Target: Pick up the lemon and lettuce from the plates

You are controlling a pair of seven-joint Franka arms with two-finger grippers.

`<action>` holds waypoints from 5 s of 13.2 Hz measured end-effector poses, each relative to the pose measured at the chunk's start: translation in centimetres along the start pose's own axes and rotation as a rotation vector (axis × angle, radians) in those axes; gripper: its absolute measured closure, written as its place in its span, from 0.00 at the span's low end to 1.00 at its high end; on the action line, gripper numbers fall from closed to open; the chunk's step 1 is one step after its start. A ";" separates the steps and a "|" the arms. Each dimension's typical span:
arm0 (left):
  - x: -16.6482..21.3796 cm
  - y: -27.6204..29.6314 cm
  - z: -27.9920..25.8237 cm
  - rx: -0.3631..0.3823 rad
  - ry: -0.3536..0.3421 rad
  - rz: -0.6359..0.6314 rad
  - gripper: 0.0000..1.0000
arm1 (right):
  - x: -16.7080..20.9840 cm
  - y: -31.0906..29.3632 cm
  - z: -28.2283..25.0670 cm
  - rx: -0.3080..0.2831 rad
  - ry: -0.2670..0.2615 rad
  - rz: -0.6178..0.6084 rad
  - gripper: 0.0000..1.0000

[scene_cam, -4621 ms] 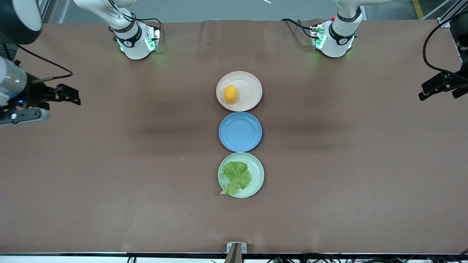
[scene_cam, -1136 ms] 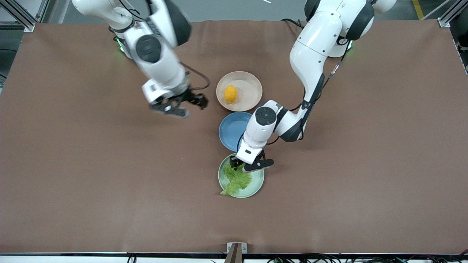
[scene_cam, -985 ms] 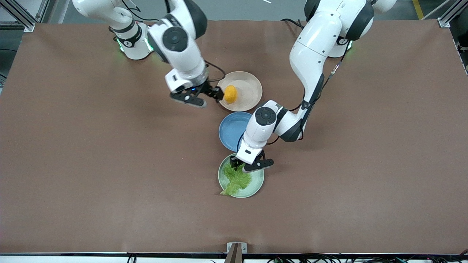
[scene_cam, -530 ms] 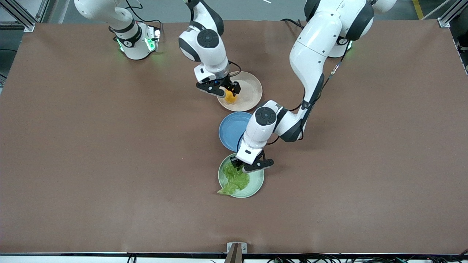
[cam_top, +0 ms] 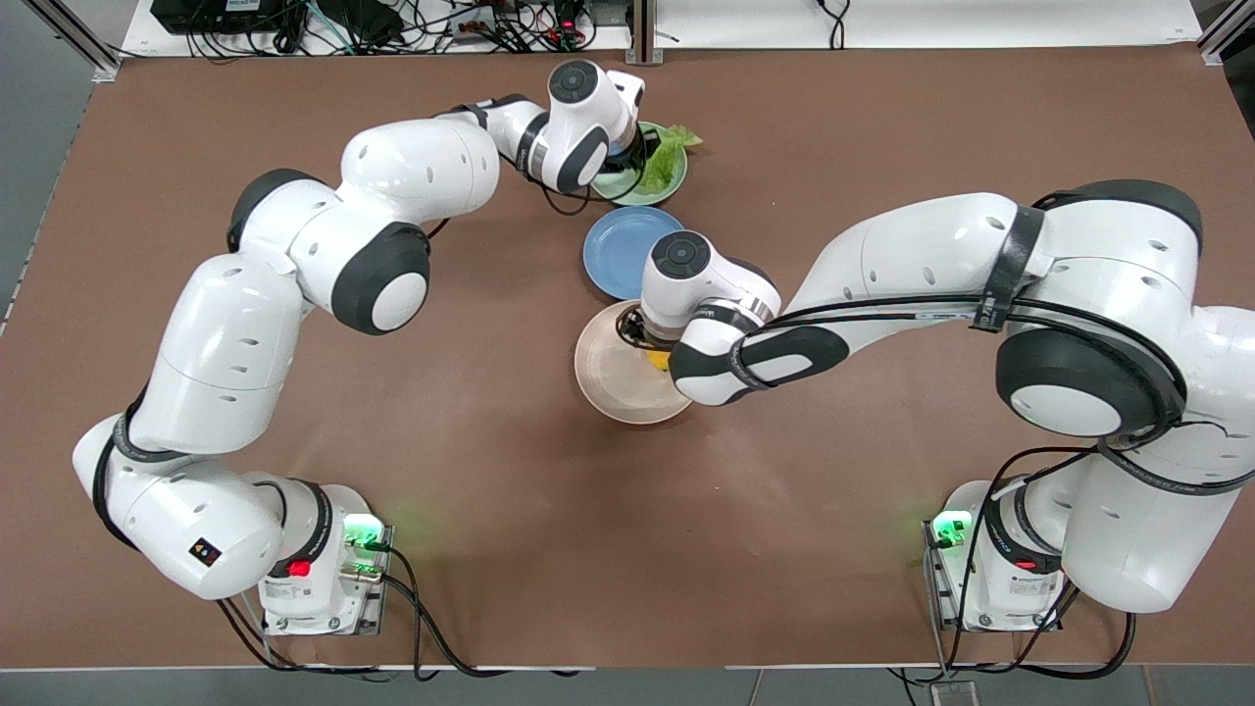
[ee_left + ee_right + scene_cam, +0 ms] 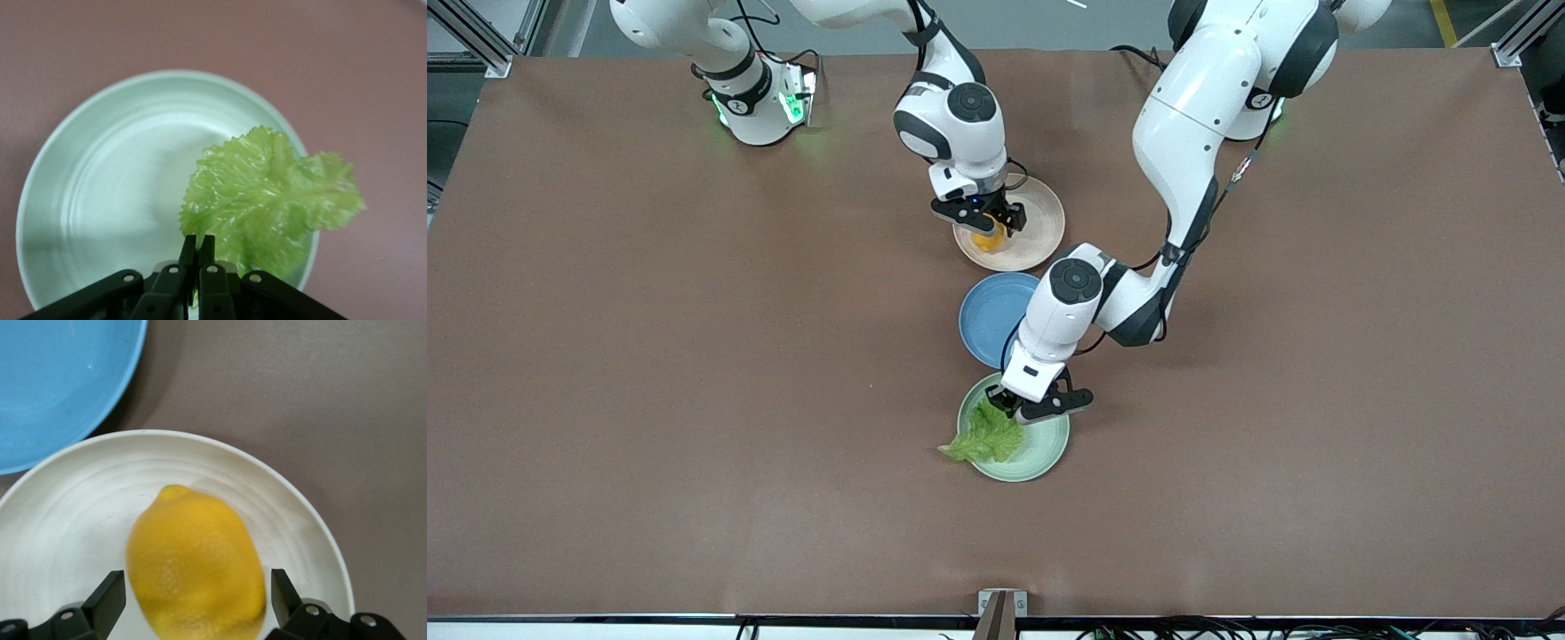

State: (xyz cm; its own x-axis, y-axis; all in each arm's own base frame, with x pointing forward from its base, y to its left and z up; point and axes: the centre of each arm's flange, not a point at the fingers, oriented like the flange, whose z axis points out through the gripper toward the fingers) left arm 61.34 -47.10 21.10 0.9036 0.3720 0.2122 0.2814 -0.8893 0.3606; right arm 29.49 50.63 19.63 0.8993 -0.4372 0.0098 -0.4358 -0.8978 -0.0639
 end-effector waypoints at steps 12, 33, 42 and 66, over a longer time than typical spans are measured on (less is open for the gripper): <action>9.6 -17.2 -21.0 0.233 -0.118 0.055 0.96 | 13.1 0.8 -9.3 -0.063 0.066 -0.121 0.33; 11.2 -37.2 -22.6 0.273 -0.304 0.321 0.26 | 49.1 31.6 -2.4 -0.098 -0.026 -0.481 0.16; 16.5 -32.7 -47.1 0.260 -0.357 0.262 0.00 | 53.3 28.6 -28.0 -0.155 -0.215 -0.434 0.00; 21.2 -27.4 -51.7 0.310 -0.208 0.357 0.00 | 46.6 31.3 -41.2 -0.075 -0.109 -0.416 0.00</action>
State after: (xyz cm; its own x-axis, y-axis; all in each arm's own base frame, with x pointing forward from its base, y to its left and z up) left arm 56.10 -1.05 62.65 0.9971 -0.0021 0.0767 -0.0025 -1.0000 0.0056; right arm 56.29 -0.01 59.16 0.9958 -0.0327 -0.0859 -0.0331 -0.9994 -0.0037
